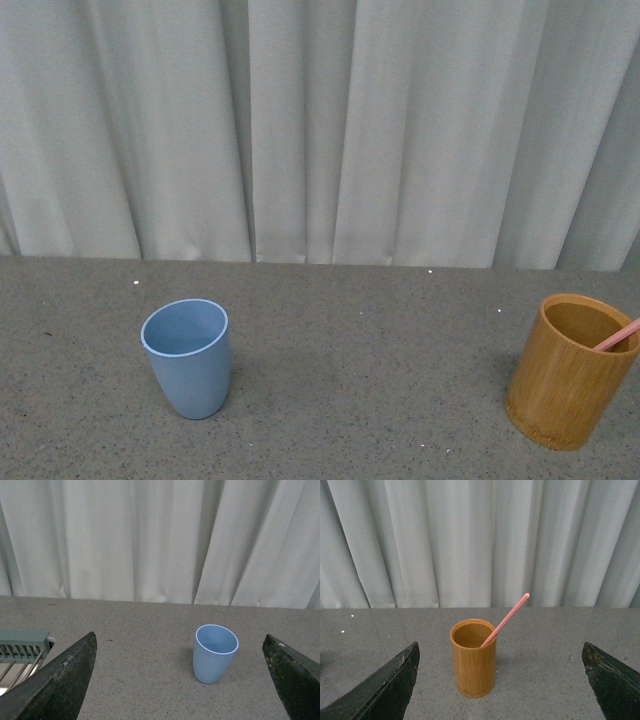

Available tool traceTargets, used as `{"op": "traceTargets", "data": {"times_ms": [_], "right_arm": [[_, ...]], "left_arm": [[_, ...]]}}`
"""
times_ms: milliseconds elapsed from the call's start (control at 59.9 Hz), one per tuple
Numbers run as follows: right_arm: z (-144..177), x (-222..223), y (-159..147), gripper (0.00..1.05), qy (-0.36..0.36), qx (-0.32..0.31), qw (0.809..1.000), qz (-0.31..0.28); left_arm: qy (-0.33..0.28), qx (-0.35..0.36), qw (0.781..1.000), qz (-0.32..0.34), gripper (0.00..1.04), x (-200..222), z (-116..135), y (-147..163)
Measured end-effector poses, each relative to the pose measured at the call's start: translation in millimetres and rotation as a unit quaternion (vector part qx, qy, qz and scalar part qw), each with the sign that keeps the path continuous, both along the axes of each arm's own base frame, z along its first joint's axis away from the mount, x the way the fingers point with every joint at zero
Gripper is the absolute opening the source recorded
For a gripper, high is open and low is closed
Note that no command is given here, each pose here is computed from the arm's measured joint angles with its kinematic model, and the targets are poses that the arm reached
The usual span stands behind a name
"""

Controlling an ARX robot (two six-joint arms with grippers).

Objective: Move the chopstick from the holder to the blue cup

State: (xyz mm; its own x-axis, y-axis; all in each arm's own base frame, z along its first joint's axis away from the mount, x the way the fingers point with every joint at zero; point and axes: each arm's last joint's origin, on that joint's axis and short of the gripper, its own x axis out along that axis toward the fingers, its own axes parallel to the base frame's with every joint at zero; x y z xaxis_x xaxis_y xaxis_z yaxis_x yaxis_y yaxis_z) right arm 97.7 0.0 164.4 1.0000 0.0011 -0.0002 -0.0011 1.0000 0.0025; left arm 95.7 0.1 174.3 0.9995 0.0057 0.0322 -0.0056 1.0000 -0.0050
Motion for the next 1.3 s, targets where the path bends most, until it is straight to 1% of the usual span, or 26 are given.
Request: {"op": "traceTargets", "data": {"times_ms": [1302], "right_arm": [[0.0,0.0,0.0,0.95,0.000,0.000,1.000,0.000]], "left_arm": [[0.000,0.000,1.000,0.000,0.98,0.0,0.0,0.0]]}}
